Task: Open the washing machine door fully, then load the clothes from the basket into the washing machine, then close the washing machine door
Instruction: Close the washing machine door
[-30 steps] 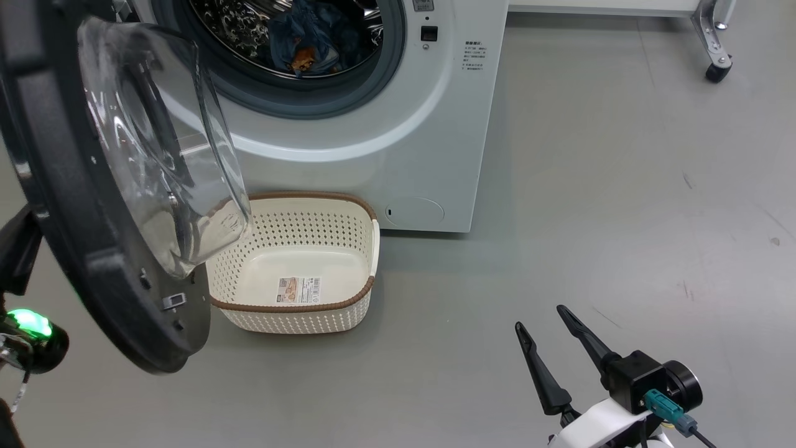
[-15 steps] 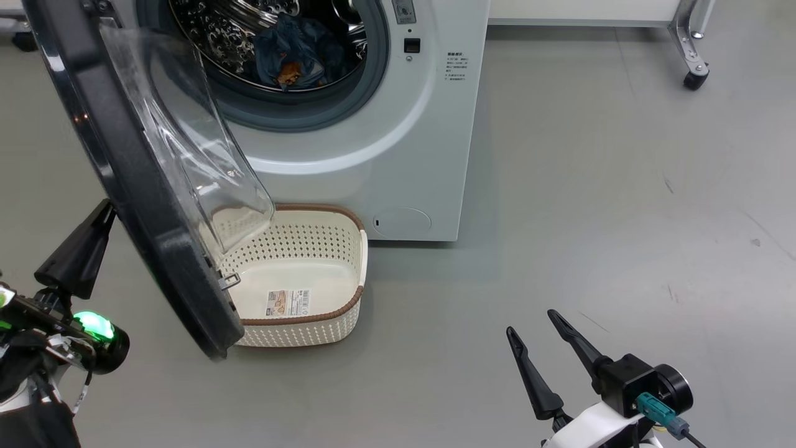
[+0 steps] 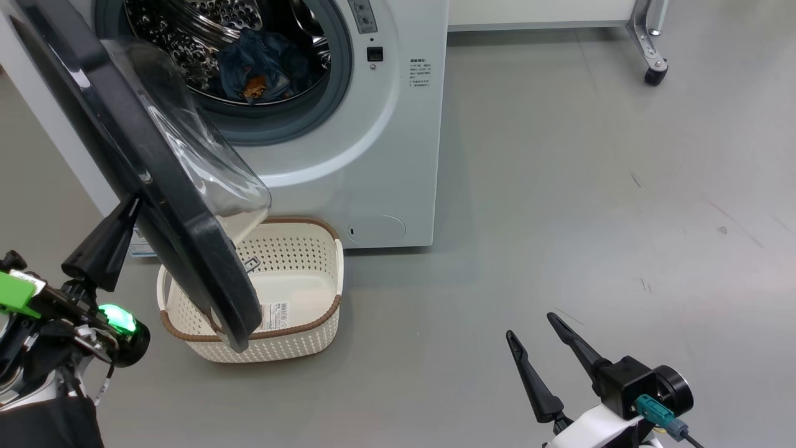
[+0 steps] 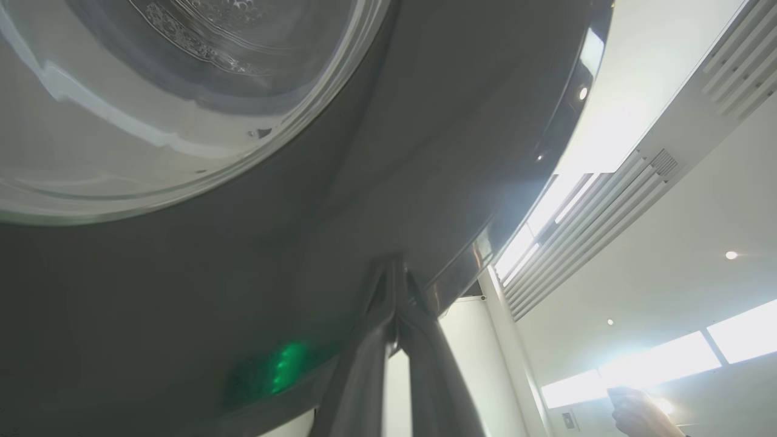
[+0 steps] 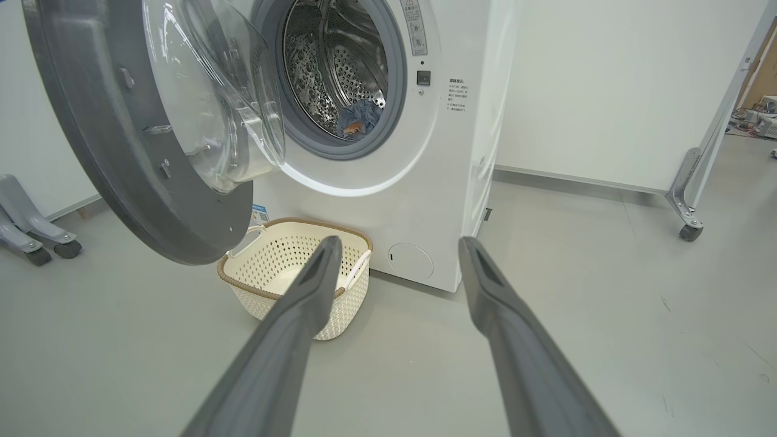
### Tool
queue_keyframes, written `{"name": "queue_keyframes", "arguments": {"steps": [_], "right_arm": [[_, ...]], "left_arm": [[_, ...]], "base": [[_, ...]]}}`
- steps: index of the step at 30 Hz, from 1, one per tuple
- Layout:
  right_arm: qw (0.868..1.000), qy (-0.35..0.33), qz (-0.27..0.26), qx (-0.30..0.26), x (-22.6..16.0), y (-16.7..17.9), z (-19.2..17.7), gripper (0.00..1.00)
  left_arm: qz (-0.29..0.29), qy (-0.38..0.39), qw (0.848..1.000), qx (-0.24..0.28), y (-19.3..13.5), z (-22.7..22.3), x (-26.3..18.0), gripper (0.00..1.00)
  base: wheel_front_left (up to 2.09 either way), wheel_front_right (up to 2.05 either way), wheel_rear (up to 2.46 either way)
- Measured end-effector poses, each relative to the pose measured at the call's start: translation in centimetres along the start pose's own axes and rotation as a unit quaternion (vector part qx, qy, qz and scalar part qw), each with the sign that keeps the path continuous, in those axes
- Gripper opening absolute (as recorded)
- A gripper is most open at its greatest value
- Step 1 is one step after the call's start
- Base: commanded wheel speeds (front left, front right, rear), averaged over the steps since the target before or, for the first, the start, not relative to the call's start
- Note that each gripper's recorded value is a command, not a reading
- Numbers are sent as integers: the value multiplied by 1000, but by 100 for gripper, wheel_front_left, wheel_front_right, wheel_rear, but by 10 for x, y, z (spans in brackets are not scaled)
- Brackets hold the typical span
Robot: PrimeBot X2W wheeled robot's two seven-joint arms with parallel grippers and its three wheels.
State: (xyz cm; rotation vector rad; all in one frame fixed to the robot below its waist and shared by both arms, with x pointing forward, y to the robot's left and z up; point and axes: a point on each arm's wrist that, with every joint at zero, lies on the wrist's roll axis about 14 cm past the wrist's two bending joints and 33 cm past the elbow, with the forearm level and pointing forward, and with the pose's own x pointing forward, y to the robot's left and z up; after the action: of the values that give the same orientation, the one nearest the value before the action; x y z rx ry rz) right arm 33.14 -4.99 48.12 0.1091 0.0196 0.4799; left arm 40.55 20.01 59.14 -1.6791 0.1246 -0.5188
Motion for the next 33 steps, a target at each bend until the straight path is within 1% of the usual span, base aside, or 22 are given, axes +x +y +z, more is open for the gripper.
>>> {"name": "queue_keyframes", "arguments": {"steps": [7, 19, 33], "right_arm": [[1000, 0, -6, 0, -4, -2, 0, 100], [1000, 1, -21, -1, -11, -10, -1, 100], [999, 0, -42, 1, -16, -21, -1, 100]], "left_arm": [[9, 12, 1000, -6, 8, -13, 12, 0], [42, 22, 999, -24, 33, -31, 27, 0], [70, 33, 997, -31, 53, -51, 41, 0]], "base": [[0, 0, 0], [0, 0, 0], [0, 0, 0]]}}
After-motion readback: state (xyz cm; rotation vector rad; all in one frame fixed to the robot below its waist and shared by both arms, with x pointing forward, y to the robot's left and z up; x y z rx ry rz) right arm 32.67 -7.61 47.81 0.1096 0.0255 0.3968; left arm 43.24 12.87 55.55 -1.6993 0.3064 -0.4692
